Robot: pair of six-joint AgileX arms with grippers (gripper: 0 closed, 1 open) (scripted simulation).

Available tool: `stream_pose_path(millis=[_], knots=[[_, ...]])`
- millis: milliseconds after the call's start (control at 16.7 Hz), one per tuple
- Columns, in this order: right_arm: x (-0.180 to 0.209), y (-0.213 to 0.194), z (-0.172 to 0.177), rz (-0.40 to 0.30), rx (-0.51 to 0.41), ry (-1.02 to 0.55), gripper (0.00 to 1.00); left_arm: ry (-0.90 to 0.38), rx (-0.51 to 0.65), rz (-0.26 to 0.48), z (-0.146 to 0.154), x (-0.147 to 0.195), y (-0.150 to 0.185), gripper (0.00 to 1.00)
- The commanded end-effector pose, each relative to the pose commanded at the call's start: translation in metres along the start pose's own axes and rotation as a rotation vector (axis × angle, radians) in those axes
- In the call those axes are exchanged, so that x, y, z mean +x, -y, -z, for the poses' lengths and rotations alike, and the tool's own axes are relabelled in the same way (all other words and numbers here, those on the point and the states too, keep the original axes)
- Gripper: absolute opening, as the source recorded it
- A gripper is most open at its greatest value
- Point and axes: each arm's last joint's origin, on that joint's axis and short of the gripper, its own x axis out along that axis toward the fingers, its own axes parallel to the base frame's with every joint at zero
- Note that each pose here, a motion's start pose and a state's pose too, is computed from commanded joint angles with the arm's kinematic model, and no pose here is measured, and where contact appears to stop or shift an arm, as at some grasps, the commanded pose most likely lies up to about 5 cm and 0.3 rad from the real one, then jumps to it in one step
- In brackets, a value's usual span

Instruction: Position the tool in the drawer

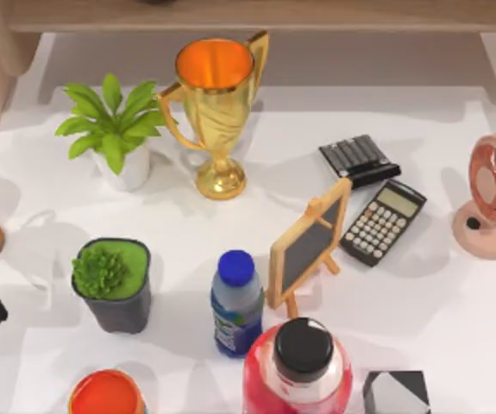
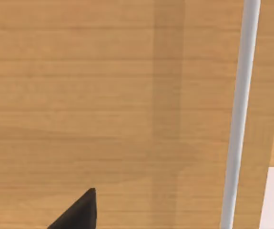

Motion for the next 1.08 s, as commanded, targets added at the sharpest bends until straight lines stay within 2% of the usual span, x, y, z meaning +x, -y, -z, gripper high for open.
stream_pose_path(millis=[240, 480, 780, 1080], knots=[[0.002, 0.003, 0.003, -0.002, 0.019, -0.019, 1.00, 0.000, 0.000, 0.000, 0.000, 0.000, 0.000, 1.00], [0.004, 0.016, 0.020, -0.033, 0.132, -0.126, 1.00, 0.000, 0.000, 0.000, 0.000, 0.000, 0.000, 1.00], [0.010, 0.033, 0.038, -0.168, 0.432, -0.311, 1.00, 0.000, 0.000, 0.000, 0.000, 0.000, 0.000, 1.00], [0.016, 0.049, 0.028, -0.415, 0.800, -0.514, 1.00, 0.000, 0.000, 0.000, 0.000, 0.000, 0.000, 1.00]])
